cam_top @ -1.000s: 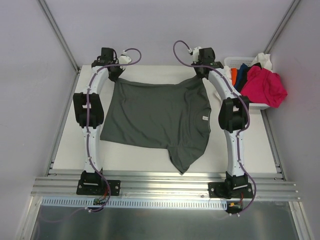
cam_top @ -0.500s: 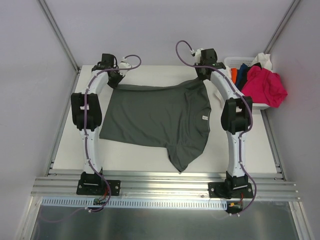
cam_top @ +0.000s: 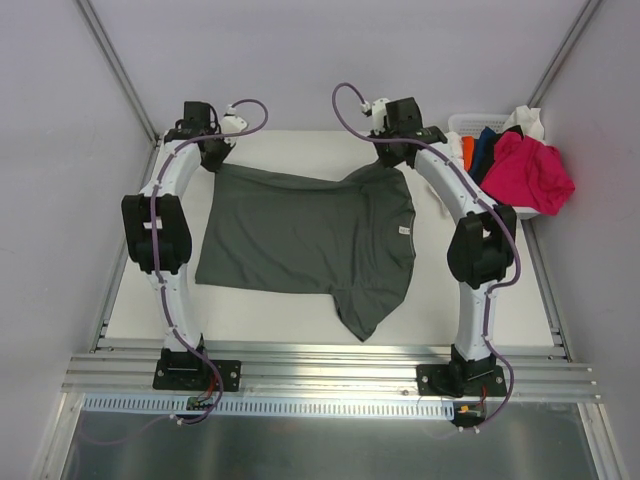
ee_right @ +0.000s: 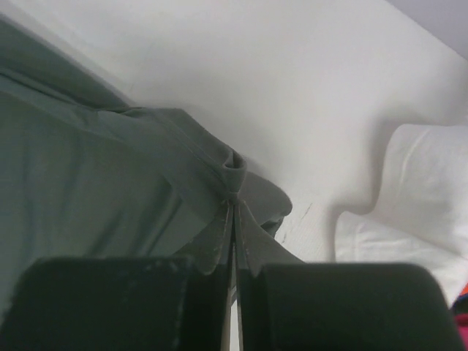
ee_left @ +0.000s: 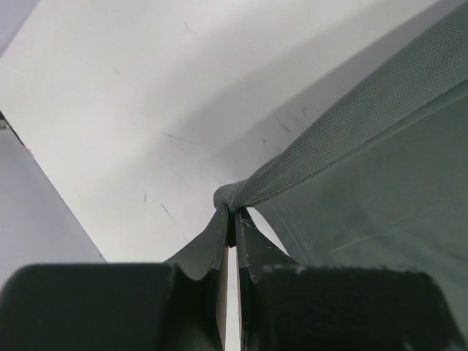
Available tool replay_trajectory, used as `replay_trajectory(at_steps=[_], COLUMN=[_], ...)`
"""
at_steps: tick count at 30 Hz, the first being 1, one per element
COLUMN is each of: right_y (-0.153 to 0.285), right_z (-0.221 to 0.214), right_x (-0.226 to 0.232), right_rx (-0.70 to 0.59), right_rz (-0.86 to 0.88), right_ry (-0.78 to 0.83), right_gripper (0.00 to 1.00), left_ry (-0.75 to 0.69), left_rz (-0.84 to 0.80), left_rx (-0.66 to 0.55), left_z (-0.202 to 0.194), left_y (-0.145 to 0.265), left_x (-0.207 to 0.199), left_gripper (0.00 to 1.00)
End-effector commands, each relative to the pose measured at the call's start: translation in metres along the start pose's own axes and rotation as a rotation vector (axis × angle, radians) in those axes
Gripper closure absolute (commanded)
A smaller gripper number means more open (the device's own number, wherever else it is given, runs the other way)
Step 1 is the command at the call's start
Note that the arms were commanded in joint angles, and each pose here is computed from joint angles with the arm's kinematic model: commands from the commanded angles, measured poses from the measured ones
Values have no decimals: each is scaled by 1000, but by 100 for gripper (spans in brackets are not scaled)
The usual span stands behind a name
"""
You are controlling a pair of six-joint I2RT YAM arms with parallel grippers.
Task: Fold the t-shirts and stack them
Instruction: Fold the flattened tshirt in 1/3 of the way
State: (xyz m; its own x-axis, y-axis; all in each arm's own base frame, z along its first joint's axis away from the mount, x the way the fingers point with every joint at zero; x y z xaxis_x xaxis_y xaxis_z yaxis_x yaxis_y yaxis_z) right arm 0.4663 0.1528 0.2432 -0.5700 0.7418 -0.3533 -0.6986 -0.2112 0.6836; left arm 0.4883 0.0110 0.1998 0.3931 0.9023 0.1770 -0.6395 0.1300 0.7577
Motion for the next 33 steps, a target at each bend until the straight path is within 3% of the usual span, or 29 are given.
replay_trajectory(at_steps=[1, 14, 33], right_y=[30, 43, 63], right_z=[4, -21, -43], right_x=[17, 38, 56], right_rx=[-15, 57, 102], right_rz=[51, 103, 187], right_ry=[1, 47, 72], right_gripper=[99, 100, 100], left_ry=[-5, 18, 45], left_rz=[-4, -31, -62], left_rx=[-34, 41, 100], left_z=[3, -43, -67], left_y=[27, 47, 48], left_x=[-4, -10, -23], left_gripper=[100, 100, 100])
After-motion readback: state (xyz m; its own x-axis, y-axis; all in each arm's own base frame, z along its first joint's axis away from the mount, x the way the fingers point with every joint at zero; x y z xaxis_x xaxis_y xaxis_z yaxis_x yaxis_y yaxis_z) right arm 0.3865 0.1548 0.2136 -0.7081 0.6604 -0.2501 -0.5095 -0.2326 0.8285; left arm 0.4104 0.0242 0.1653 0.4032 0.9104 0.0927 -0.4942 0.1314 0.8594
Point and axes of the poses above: each gripper's point midway between its finger pads, its own y axis back along the fingers, its own x axis along the line the jaws close on, z = x × y, the point moved 9 cm from there along y, back along the fingers, and after that the axes turned 13 degrees about y, right-handed, at the moved point
